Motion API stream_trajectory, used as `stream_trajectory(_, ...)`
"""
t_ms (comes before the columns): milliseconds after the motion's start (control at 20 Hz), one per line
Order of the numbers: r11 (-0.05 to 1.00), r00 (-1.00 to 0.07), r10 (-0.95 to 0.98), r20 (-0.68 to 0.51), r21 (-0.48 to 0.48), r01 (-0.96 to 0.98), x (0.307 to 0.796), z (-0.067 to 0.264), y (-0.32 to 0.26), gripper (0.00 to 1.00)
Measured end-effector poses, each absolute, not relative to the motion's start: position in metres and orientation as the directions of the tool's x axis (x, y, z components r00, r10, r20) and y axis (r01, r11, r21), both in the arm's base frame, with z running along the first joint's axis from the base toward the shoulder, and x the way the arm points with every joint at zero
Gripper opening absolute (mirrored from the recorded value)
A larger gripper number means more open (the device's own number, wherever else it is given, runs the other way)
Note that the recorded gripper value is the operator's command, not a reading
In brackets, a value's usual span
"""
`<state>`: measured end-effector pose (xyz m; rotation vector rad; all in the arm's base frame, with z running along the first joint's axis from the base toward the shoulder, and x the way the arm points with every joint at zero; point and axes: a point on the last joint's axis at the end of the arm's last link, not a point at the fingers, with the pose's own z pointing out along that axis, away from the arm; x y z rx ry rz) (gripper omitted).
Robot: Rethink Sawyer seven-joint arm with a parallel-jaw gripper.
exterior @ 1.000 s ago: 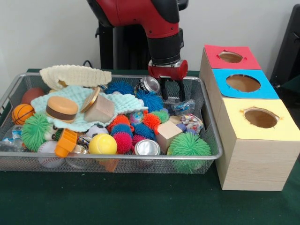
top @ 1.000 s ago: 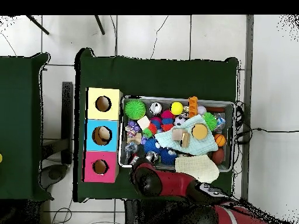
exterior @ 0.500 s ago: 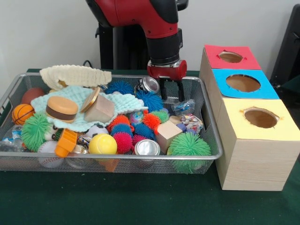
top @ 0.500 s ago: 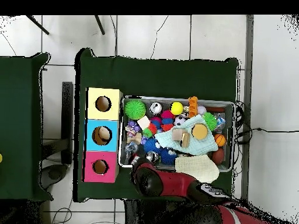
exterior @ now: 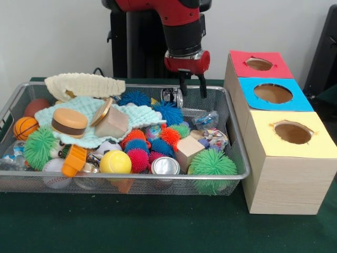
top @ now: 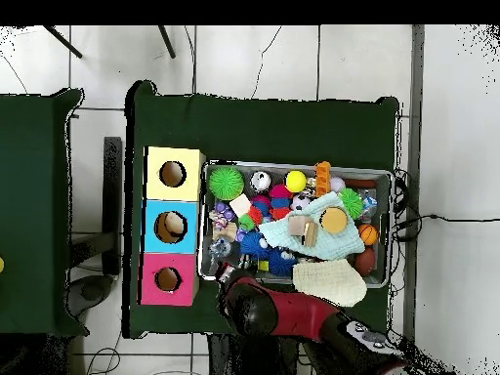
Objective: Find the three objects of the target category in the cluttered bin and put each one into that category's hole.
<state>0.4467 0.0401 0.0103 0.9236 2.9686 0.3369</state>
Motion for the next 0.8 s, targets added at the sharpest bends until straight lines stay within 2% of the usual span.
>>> stream_trajectory(350,0.801,-0.814,0.564,0.14,0.148,0.58,0.442,0.047,0.04,1.0)
stream_trajectory(800,0.832,-0.838,0.516,0.175,0.131,0.54,0.432,0.054,0.072,1.0)
